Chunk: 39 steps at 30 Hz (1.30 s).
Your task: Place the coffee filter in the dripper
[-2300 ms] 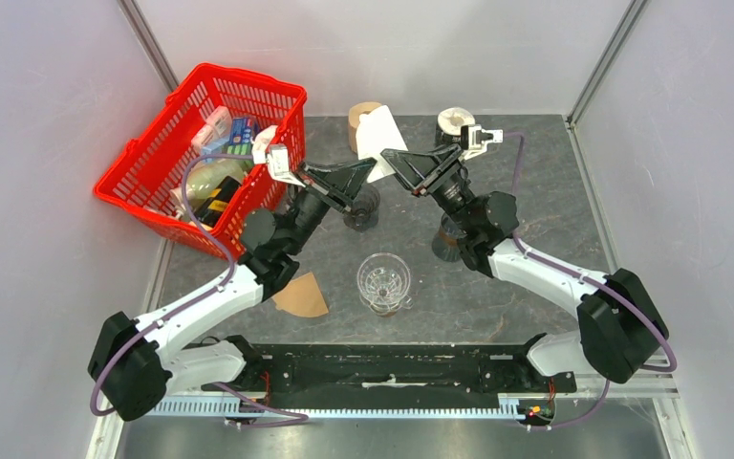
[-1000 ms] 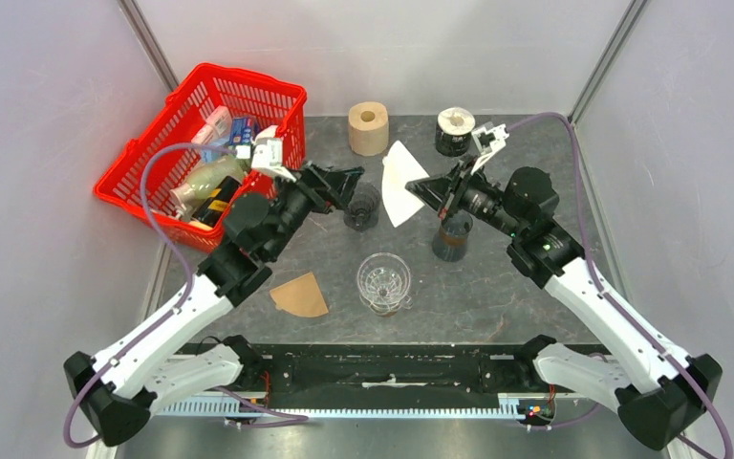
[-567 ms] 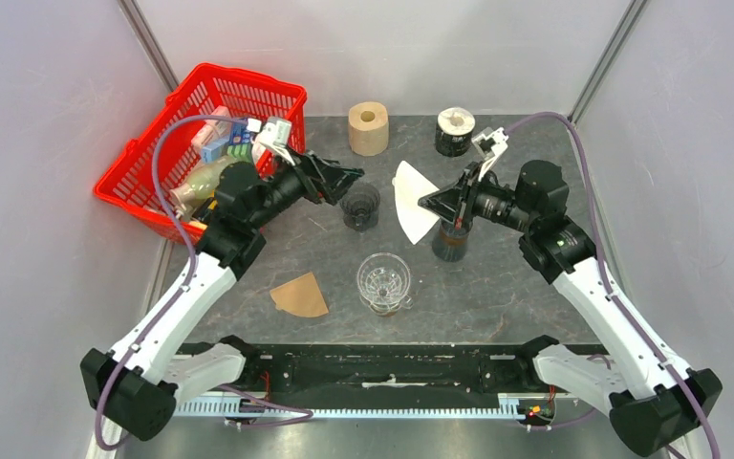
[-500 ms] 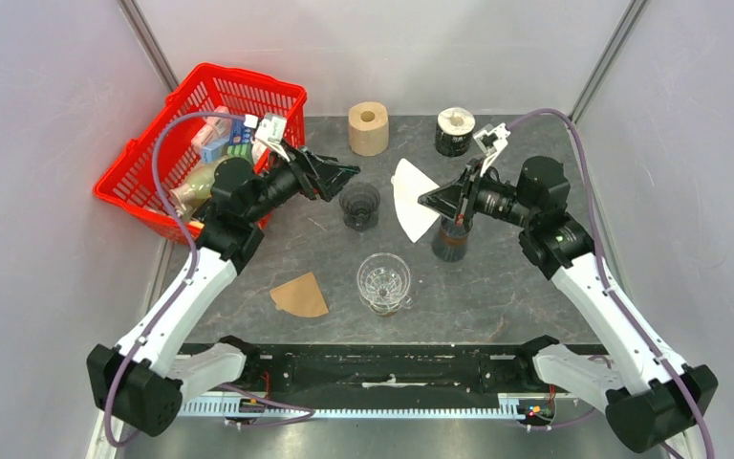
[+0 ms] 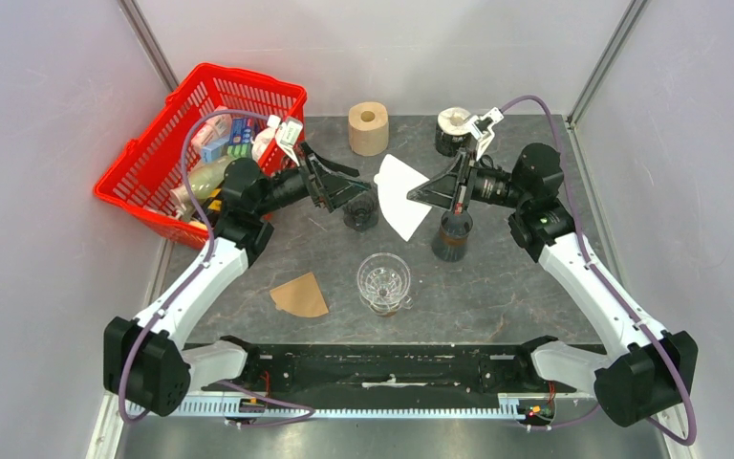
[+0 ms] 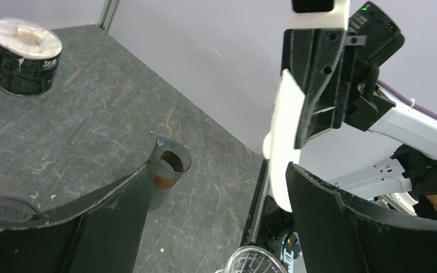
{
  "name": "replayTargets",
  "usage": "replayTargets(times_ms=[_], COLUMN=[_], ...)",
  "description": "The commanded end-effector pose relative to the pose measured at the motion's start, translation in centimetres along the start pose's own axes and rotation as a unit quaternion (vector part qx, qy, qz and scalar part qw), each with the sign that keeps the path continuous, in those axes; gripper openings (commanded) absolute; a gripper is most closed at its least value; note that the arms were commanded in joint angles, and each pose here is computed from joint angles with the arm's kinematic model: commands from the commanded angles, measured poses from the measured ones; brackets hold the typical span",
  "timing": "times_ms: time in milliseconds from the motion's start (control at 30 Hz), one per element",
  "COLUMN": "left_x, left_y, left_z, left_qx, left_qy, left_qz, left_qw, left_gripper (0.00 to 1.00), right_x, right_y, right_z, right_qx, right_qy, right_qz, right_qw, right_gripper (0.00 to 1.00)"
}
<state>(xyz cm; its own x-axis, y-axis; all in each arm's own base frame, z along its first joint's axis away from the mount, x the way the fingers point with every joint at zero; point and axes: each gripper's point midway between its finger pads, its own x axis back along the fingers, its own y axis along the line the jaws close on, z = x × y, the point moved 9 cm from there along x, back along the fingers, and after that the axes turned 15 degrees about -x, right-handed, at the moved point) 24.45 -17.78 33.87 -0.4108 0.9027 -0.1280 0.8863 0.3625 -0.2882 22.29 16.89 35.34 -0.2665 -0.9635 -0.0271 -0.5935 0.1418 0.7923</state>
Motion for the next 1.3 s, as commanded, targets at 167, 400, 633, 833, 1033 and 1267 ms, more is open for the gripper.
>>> replayTargets(times_ms=[167, 400, 633, 833, 1033, 1267], left_x=[-0.7, -0.7, -0.8, -1.2, -1.5, -1.4], left_y=[-0.2, -0.6, -0.4, -0.5, -0.2, -0.5], left_z=[-0.5, -0.7, -0.8, -0.5, -0.1, 0.0], left_qx=[0.027, 0.043, 0.05, 0.051, 0.057, 0.052], left_qy=[-0.01, -0.018, -0.024, -0.019, -0.016, -0.017], left_qz=[0.028, 0.032, 0.019, 0.029, 0.023, 0.018], left_qw=[0.999, 0.998, 0.998, 0.998, 0.998, 0.998], left_gripper=[0.93, 0.92, 0.9, 0.9, 0.9, 0.9], right_x=[0.1, 0.1, 0.4, 0.4, 0.4, 0.4], right_y=[1.4, 0.5, 0.5, 1.0, 1.8, 1.9], right_z=[-0.2, -0.2, 0.0, -0.1, 0.0, 0.0], right_qx=[0.011, 0.011, 0.017, 0.018, 0.013, 0.012], right_qy=[0.015, 0.009, 0.007, 0.007, 0.012, 0.015], right_qz=[-0.051, -0.003, 0.005, -0.008, -0.044, -0.05], right_qw=[0.999, 1.0, 1.0, 1.0, 0.999, 0.999], right_gripper=[0.0, 0.0, 0.0, 0.0, 0.0, 0.0])
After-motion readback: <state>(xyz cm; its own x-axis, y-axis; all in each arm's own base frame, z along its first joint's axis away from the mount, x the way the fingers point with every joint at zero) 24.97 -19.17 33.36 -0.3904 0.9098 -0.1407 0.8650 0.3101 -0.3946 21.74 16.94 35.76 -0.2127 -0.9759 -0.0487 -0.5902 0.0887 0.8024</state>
